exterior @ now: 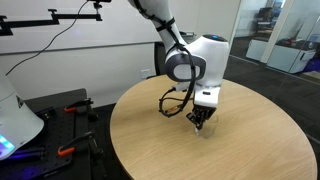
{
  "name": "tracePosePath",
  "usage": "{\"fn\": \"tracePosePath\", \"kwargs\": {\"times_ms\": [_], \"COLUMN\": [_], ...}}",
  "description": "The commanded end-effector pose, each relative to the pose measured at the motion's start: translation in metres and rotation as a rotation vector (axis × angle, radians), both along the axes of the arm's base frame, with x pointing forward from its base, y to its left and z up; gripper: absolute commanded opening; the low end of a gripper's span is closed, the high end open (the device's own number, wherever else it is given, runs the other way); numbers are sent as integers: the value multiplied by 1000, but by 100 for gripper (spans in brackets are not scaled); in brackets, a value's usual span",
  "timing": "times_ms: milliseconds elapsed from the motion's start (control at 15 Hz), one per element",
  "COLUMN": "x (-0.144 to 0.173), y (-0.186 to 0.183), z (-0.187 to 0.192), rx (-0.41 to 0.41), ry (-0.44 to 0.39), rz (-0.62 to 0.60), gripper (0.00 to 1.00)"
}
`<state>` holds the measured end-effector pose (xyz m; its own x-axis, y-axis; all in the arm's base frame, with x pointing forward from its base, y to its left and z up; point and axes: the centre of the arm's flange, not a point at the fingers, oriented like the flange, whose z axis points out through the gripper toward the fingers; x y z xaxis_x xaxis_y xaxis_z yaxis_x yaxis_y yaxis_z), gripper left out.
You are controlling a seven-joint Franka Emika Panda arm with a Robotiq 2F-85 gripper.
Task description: Move the glass cup forward
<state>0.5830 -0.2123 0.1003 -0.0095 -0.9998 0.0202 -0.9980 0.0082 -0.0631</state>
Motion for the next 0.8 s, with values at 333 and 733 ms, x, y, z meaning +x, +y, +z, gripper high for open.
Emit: {"fn": "tracePosePath", "kwargs": {"times_ms": [333, 733], "x": [-76, -106], "y": [-10, -21], "z": [5, 8], "rx": [51, 45], "ry": [-7, -2], "rz": [-141, -210], "gripper": [1, 1]}}
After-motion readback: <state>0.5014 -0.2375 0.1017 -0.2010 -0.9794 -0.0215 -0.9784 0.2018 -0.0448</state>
